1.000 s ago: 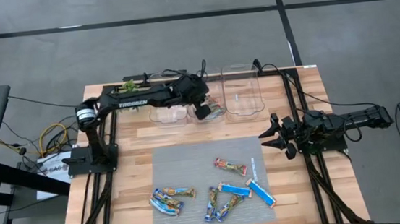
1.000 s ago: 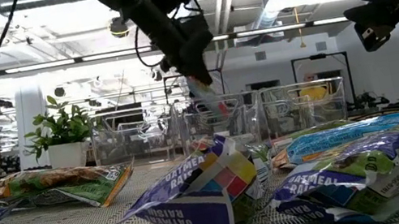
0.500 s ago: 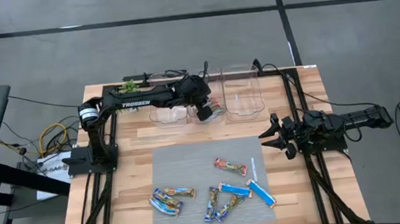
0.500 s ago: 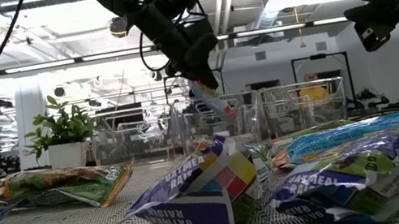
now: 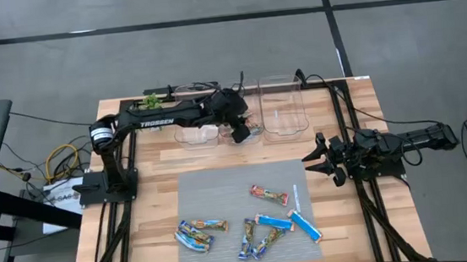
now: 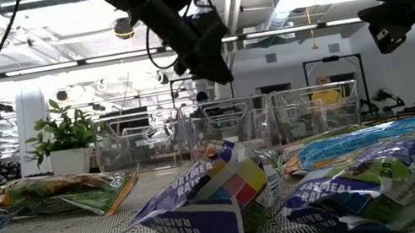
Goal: Pick and place Granola Bars by type
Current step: Put the red granola bar into the middle transparent bin
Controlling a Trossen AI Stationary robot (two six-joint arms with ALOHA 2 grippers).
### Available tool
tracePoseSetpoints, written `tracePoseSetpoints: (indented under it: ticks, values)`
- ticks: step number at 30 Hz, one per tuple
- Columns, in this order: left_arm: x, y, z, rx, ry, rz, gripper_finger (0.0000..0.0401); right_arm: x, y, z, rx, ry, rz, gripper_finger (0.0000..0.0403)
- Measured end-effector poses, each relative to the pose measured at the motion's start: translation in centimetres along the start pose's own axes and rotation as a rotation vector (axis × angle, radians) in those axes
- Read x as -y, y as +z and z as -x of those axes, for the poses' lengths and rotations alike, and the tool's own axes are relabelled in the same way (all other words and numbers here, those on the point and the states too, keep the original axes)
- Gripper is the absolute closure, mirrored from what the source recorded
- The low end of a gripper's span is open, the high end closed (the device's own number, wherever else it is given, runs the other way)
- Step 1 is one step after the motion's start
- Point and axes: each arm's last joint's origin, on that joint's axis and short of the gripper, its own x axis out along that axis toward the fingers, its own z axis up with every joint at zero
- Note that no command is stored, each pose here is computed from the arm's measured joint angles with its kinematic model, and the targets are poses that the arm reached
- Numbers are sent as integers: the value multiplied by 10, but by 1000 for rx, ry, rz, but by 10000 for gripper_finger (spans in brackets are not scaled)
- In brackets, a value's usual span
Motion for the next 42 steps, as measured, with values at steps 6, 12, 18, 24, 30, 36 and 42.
tracePoseSetpoints:
  ticks: [6,12,18,24,30,36,42]
  values:
    - [20,27,26,115,-68,-30,283,0,0,0,0,-1,0,261]
    - [62,41,57,203,-325,-173,284,0,0,0,0,-1,0,259]
    - [107,37,80,241,-633,-328,285,0,0,0,0,0,0,262]
    - [141,27,94,197,-829,-334,285,0,0,0,0,0,0,259]
    - [156,20,99,161,-826,-352,285,0,0,0,0,0,0,262]
    - [159,16,94,134,-706,-346,285,0,0,0,0,0,0,259]
    - [172,-5,51,10,-671,-338,285,0,0,0,0,0,0,262]
